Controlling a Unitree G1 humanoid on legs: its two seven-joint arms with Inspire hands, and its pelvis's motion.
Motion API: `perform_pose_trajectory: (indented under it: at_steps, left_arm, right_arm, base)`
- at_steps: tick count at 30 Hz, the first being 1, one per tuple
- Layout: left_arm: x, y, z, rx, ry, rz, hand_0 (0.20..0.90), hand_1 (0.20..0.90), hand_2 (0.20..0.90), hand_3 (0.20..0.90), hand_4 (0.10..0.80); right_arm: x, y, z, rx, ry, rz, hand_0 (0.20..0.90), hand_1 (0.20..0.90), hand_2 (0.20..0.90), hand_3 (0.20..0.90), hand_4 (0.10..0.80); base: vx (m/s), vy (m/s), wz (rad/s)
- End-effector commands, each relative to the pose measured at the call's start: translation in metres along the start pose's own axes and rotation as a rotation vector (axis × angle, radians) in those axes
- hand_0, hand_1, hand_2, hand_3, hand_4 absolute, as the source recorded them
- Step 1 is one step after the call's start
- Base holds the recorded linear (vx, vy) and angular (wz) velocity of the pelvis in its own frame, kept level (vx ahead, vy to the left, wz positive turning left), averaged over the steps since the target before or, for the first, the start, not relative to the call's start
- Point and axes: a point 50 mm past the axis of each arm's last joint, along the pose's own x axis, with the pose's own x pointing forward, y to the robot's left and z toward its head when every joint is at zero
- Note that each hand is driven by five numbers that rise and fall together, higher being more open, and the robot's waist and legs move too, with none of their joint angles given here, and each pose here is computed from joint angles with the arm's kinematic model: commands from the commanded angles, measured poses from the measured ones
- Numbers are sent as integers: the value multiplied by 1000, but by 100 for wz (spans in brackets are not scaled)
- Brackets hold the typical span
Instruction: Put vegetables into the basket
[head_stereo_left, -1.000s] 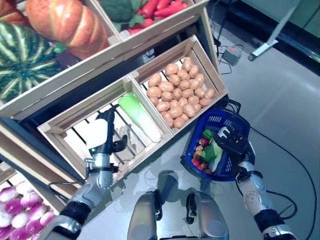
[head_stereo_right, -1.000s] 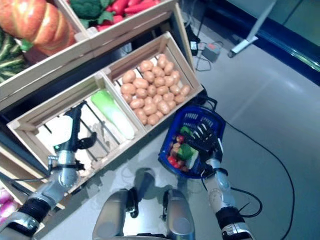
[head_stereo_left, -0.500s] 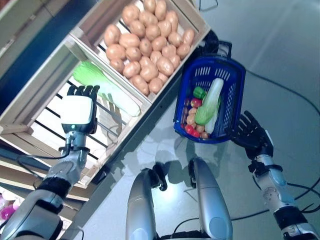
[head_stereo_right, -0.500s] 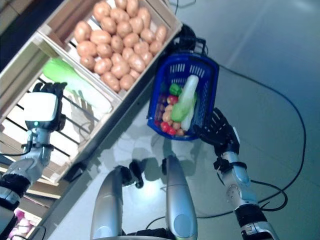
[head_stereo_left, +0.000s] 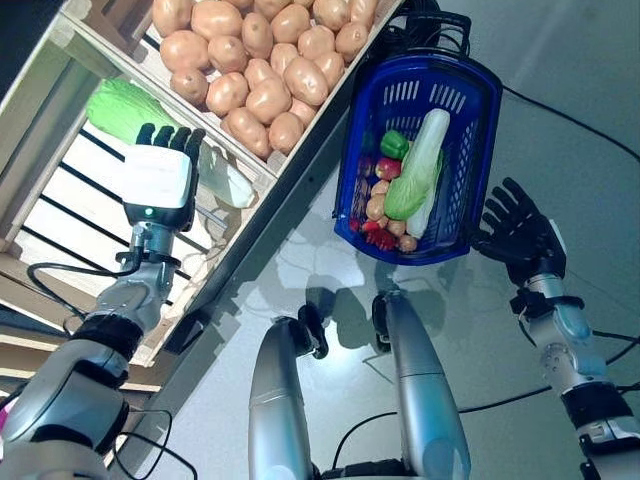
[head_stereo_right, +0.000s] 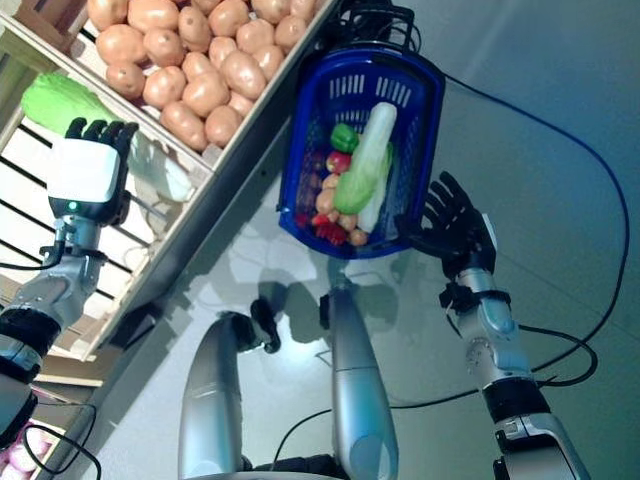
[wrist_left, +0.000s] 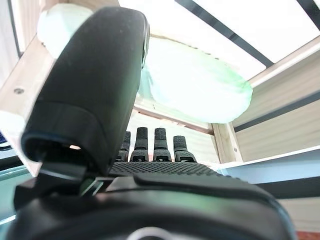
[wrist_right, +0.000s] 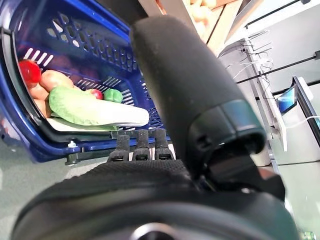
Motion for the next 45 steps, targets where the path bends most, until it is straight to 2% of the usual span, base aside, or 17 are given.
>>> perform_pose_trajectory:
  at_steps: [1,11,22,29,32,35,36,37,40,45]
  left_arm:
    - [33,48,-42,150,92,138,900,900,900,900,800]
    - [46,55,-44,231,71,92,900,900,900,900,800]
    - [74,77,-23,420,-109,-5,900,900,900,900,800]
    - [84,93,-7,707,-359,-99,900,900,900,900,800]
    - [85,97,-2,690,-394,-138,900,900,900,900,800]
    - [86,100,-2,647,-347,-205,900,900,900,900,800]
    - [87,102,-8,609,-276,-212,766,766,766,766,711]
    - [88,103,-13,573,-225,-227,300,300,300,300,400]
    - [88,107,-29,336,-31,-162,300,300,300,300,400]
    - [86,104,-42,229,36,-73,300,300,300,300,400]
  right_arm:
    - [18,4,62,-23,-282,29,900,900,900,900,800]
    - [26,10,74,-6,-326,33,900,900,900,900,800]
    - [38,18,96,-18,-375,49,900,900,900,900,800]
    - [39,10,126,-56,-462,41,900,900,900,900,800]
    - [41,10,135,-60,-480,48,900,900,900,900,800]
    - [42,11,140,-63,-489,51,900,900,900,900,800]
    - [42,10,141,-64,-492,49,900,900,900,900,800]
    - [42,10,141,-64,-493,46,900,900,900,900,800]
    - [41,9,140,-56,-502,31,900,900,900,900,800]
    - [39,8,139,-49,-515,22,900,900,900,900,800]
  base:
    - [-23,17,7]
    - [-14,5,2]
    - [-18,2,2]
    - [-15,31,7]
    - [0,8,10]
    - [2,6,0]
    - [6,8,-4]
    - [0,0,0]
    - [0,0,0]
    - [-4,-8,-7]
